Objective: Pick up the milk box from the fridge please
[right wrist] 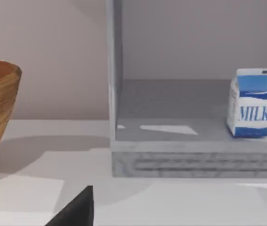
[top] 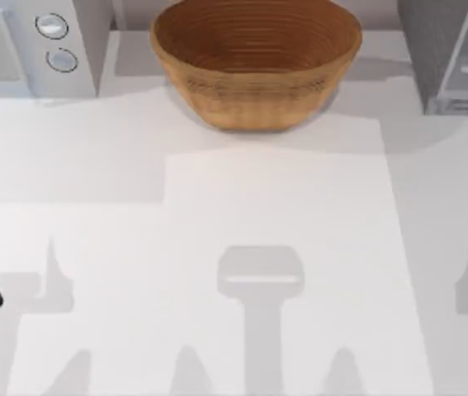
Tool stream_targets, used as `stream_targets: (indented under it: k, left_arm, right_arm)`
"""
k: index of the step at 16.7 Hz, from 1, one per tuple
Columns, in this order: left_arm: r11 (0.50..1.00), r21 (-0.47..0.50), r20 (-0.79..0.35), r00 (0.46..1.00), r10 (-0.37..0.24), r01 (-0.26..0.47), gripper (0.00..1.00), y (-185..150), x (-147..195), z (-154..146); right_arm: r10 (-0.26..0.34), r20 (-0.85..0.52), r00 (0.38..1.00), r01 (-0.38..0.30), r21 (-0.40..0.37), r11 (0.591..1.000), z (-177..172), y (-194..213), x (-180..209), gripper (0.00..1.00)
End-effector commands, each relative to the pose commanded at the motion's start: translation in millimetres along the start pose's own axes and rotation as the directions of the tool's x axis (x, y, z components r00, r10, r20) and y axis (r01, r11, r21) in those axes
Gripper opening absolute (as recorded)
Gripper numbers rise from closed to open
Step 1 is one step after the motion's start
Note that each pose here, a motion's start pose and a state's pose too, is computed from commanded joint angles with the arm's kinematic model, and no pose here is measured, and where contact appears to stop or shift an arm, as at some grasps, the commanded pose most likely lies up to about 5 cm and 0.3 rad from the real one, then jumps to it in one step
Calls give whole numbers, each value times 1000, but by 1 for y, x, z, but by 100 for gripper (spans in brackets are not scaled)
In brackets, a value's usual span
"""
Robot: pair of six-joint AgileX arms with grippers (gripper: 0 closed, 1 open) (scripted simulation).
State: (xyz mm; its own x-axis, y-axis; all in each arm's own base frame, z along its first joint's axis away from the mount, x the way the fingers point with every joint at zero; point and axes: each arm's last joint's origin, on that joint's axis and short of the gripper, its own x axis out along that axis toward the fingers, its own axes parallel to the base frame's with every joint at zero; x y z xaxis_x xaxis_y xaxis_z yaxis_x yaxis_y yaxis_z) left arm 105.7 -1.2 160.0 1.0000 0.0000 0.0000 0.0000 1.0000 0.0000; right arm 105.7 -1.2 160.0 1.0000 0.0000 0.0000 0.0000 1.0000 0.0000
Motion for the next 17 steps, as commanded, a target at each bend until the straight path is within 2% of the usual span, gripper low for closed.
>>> stream_targets:
  k: [6,12,17]
  left_arm:
    - [1000,0,0,1000,0,0,100,0,0,0]
    - [1000,0,0,1000,0,0,100,0,0,0]
    - [1000,0,0,1000,0,0,100,0,0,0]
  right_arm:
    - [3,16,1000,-3,-1,1000,7,-3,6,100]
    - [0,30,1000,0,-6,1000,19,-19,37,100]
    - [-2,-29,1000,2,10,1000,0,-46,71,100]
